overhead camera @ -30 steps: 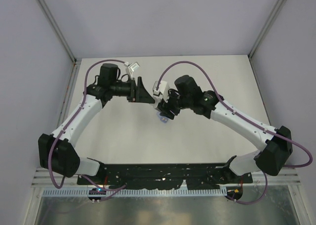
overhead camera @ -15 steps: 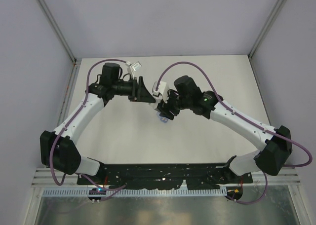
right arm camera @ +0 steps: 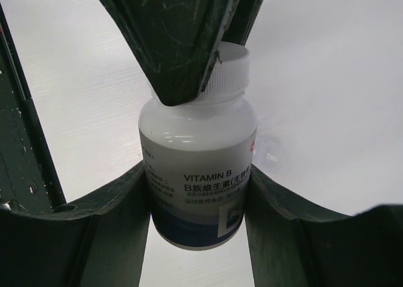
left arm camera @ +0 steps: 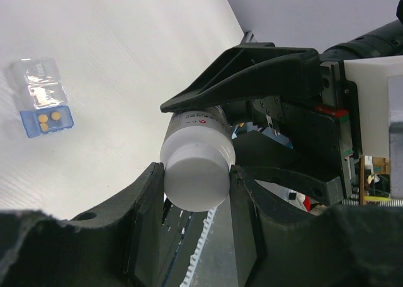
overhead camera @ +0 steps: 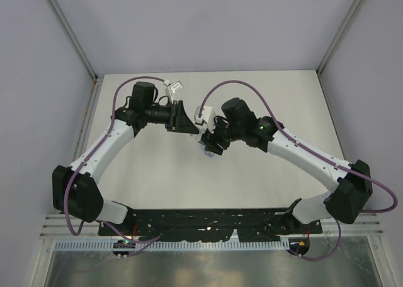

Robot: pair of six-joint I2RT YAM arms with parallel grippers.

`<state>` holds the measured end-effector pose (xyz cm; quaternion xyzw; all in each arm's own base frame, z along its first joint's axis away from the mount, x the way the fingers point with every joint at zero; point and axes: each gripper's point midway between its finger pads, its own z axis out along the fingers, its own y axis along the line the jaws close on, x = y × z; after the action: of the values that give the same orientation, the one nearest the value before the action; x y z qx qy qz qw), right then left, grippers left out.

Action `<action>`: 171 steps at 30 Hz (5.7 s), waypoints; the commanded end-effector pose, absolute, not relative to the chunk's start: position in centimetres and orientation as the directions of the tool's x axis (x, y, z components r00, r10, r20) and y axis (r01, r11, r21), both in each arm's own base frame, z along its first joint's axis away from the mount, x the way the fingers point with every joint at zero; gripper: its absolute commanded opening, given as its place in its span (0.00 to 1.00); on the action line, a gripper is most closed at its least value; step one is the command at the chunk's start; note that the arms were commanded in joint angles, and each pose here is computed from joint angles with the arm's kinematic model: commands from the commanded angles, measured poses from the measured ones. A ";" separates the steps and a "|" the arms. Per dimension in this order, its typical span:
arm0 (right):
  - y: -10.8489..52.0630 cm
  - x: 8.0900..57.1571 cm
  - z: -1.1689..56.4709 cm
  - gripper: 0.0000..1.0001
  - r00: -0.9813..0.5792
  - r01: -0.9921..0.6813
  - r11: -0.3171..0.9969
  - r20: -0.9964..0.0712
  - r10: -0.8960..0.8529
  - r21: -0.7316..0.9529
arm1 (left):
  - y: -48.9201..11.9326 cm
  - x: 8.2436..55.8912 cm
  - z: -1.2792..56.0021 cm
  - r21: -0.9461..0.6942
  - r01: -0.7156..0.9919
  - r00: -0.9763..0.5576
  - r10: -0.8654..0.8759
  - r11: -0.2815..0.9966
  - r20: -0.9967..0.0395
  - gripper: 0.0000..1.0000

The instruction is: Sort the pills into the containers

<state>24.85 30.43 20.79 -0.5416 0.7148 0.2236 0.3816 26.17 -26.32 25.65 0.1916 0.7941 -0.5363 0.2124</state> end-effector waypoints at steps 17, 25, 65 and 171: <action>32.2 20.1 24.4 0.06 -0.149 -0.979 -0.058 -0.876 -0.458 0.197 | -26.6 20.6 26.3 -0.473 0.881 -0.464 0.232 0.019 -0.855 0.00; 32.1 17.9 24.2 0.06 -0.192 -0.917 -0.222 -0.853 -0.485 0.332 | -26.8 16.7 26.3 -0.243 0.963 -0.211 0.236 -0.114 -0.949 0.00; 30.8 26.9 25.0 0.06 -0.046 -0.880 0.414 -0.824 -0.565 -0.234 | -24.7 26.4 29.0 -0.752 0.550 -0.800 -0.027 0.364 -0.599 0.80; 31.7 26.1 24.9 0.06 -0.033 -0.897 0.378 -0.817 -0.575 -0.230 | -24.8 25.6 28.4 -0.711 0.566 -0.783 0.002 0.417 -0.622 0.78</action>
<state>25.18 31.25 21.84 -0.5489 0.7111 0.1856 0.3982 25.50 -24.60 27.94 0.1847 0.7868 -0.5202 0.2763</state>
